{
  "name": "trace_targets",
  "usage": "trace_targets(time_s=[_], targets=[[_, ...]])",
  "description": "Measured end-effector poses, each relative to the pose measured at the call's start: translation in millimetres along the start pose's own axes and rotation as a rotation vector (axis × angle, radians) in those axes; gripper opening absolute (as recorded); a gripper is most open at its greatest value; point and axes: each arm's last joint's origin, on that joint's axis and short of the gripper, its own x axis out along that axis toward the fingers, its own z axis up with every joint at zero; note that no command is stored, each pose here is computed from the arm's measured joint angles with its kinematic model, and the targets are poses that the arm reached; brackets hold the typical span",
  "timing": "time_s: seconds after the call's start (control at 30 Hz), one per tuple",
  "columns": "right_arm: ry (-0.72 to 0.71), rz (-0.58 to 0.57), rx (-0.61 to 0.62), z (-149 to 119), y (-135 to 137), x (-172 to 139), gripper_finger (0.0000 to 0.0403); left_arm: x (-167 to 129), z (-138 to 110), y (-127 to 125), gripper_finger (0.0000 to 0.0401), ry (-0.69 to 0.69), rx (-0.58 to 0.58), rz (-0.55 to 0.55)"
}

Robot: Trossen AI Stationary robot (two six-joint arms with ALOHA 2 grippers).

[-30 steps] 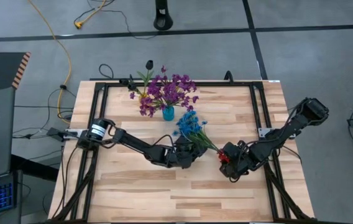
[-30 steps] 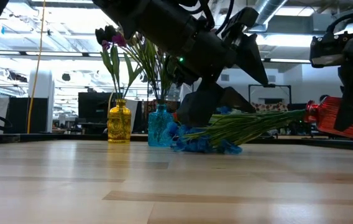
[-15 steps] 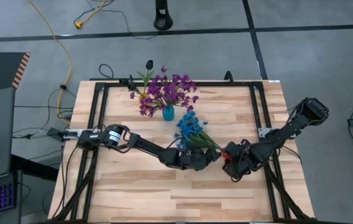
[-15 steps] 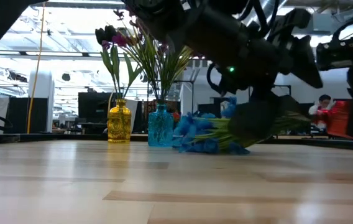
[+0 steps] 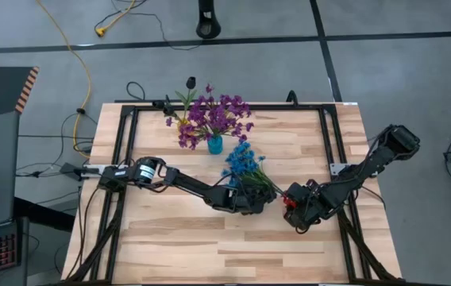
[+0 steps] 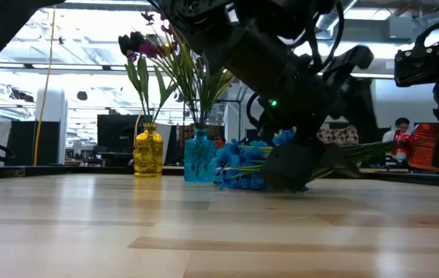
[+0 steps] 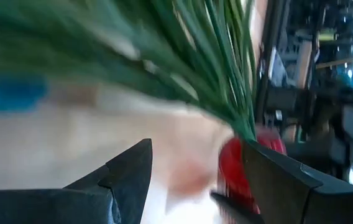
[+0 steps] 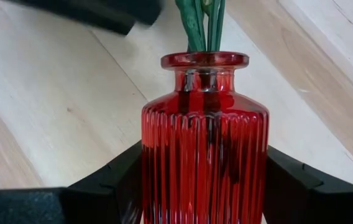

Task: Sort flowers into vase by color
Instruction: Adjust the red vase with flowers

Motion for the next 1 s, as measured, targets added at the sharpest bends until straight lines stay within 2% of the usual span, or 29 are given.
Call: trace_targets(time_s=[0.5, 1.0], targets=[[-0.002, 0.001, -0.002, 0.1, 0.1, 0.1, 0.0266, 12.9, 27.0, -13.3, 0.0233, -0.05, 0.02, -0.055], [-0.009, 0.023, -0.002, 0.7, 2.2, 0.2, 0.0266, 15.9, 33.6, -14.7, 0.0233, -0.046, 0.041, -0.049]])
